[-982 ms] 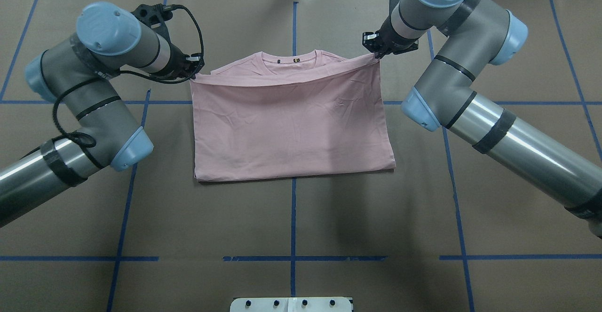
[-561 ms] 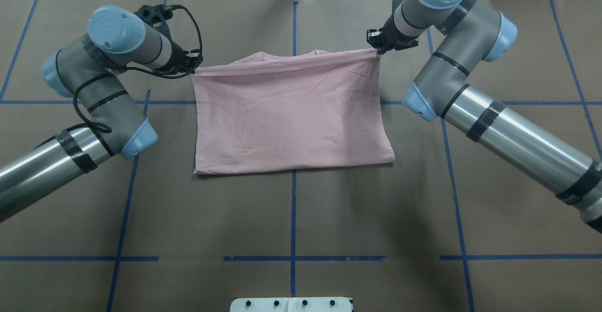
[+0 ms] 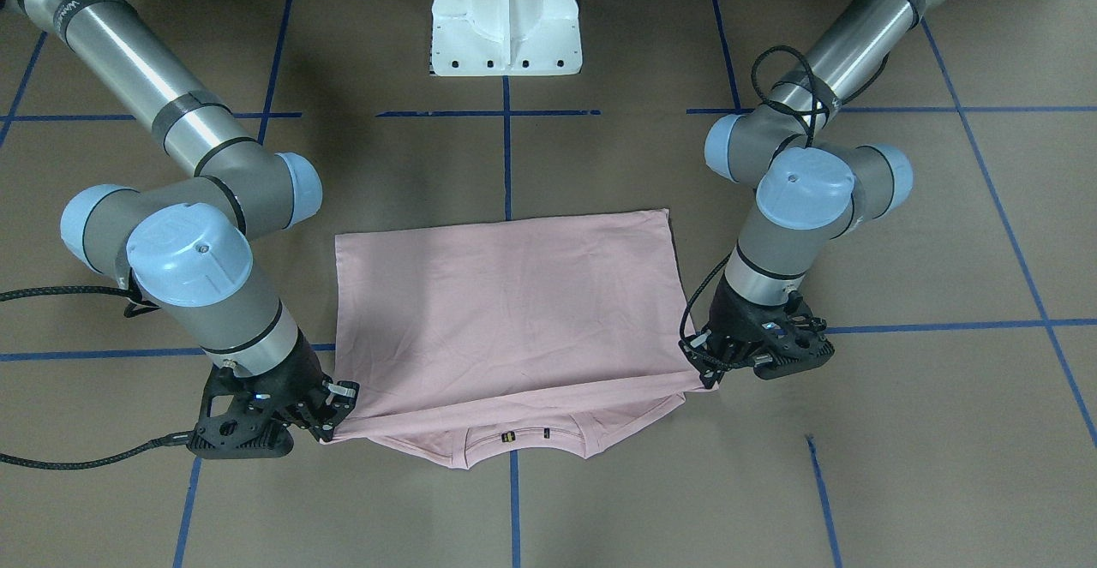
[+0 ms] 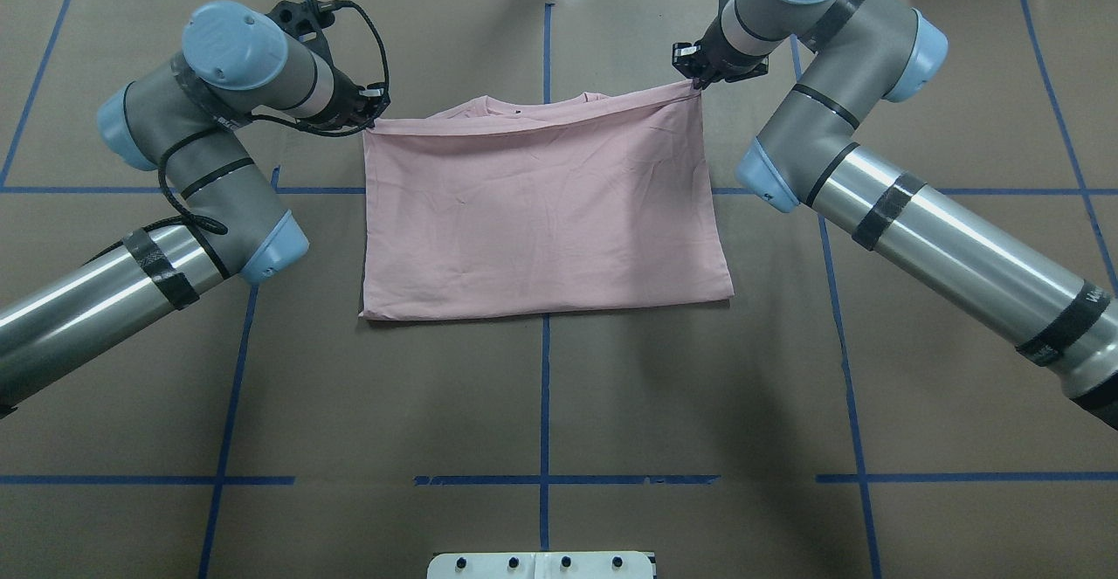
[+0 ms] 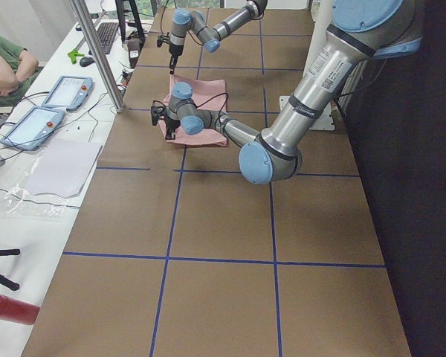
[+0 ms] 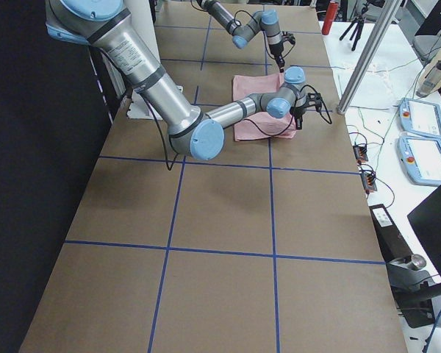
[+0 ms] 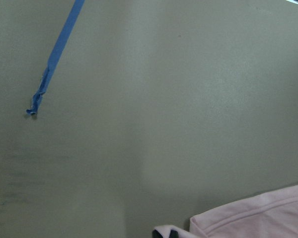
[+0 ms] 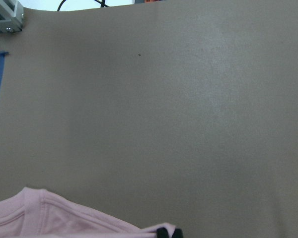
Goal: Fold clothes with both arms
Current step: 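Lay the hem at the collar and open both grippers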
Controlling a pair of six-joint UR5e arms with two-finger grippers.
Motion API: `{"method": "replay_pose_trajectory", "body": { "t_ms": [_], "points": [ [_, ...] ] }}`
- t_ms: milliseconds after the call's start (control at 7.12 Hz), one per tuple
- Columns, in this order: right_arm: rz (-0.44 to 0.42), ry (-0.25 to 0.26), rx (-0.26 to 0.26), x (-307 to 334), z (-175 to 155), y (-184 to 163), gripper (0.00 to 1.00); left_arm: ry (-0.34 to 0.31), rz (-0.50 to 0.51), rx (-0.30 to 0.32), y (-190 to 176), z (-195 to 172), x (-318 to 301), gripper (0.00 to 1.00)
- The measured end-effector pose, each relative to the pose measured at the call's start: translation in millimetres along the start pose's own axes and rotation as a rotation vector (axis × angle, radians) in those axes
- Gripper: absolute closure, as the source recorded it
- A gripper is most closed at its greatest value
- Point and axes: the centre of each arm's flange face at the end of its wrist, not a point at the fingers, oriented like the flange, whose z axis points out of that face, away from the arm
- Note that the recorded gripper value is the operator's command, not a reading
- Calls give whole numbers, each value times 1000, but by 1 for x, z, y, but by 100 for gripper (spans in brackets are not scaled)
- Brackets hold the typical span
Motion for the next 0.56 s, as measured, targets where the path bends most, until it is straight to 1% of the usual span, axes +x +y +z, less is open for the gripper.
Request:
{"method": "replay_pose_trajectory", "body": {
  "t_ms": [140, 281, 421, 561],
  "points": [
    [0, -1, 1, -2, -1, -1, 1, 1, 1, 0, -1, 0, 2, 87],
    [0, 0, 2, -2, 0, -1, 0, 5, 1, 0, -1, -1, 4, 2],
    [1, 2, 3, -1, 1, 0, 0, 7, 2, 1, -1, -1, 6, 0],
    [4, 4, 2, 1, 2, 1, 0, 6, 3, 2, -1, -1, 7, 0]
  ]
}}
